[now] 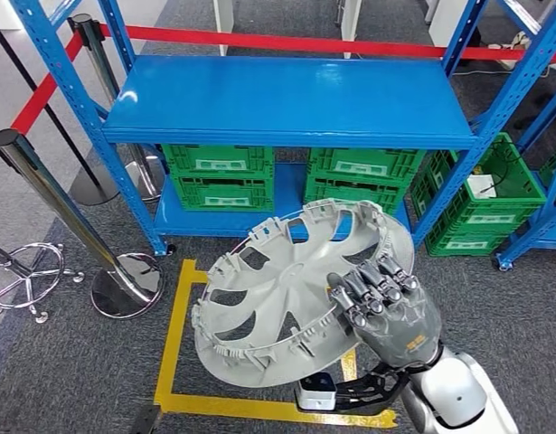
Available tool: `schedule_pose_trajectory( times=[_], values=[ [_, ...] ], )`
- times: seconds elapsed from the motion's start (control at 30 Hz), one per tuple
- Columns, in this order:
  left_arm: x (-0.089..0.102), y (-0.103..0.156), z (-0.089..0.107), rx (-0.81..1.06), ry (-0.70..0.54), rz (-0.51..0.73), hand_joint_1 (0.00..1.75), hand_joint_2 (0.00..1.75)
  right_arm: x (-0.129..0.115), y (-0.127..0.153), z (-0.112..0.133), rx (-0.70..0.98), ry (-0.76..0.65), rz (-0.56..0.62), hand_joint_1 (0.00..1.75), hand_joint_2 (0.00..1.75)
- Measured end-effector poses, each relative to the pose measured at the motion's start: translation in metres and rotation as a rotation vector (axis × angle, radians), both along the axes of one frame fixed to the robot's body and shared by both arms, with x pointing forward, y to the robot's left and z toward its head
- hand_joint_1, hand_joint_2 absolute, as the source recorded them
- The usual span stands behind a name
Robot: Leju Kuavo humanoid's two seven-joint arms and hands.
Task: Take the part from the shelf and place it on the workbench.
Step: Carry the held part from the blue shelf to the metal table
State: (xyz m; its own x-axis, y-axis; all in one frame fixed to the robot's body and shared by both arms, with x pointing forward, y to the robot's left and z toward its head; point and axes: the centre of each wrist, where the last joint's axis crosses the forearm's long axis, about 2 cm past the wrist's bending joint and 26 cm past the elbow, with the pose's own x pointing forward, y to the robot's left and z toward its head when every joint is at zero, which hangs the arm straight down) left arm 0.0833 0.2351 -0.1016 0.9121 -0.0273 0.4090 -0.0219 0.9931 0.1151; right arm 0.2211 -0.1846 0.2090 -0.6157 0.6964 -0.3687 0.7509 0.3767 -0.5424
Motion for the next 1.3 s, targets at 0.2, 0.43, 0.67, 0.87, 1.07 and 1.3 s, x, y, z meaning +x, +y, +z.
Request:
schedule_pose_trajectory(
  times=[0.2,0.43,0.67,0.87,1.07,1.3],
  values=[
    [-0.001,-0.002,0.0,0.0,0.0,-0.015,0.0,1.75,-0.005,-0.007,0.003,0.013,-0.012,-0.025,1.75,1.75],
    [-0.005,-0.005,-0.001,-0.007,0.001,-0.066,0.0,1.75,-0.009,-0.01,0.003,0.022,-0.007,-0.047,1.75,1.75],
    [-0.003,-0.011,0.001,-0.015,-0.019,-0.105,0.0,1.75,-0.013,-0.01,0.002,0.04,0.002,-0.061,1.75,1.75],
    [-0.003,-0.014,0.001,-0.023,-0.021,-0.12,0.0,1.75,-0.013,-0.011,0.003,0.047,0.0,-0.066,1.75,1.75],
    [-0.002,-0.016,0.001,-0.028,-0.022,-0.134,0.0,1.75,-0.012,-0.011,0.003,0.046,0.0,-0.067,1.75,1.75],
    [-0.002,-0.016,0.001,-0.028,-0.022,-0.15,0.0,1.75,-0.012,-0.012,0.004,0.048,-0.003,-0.07,1.75,1.75]
  ],
)
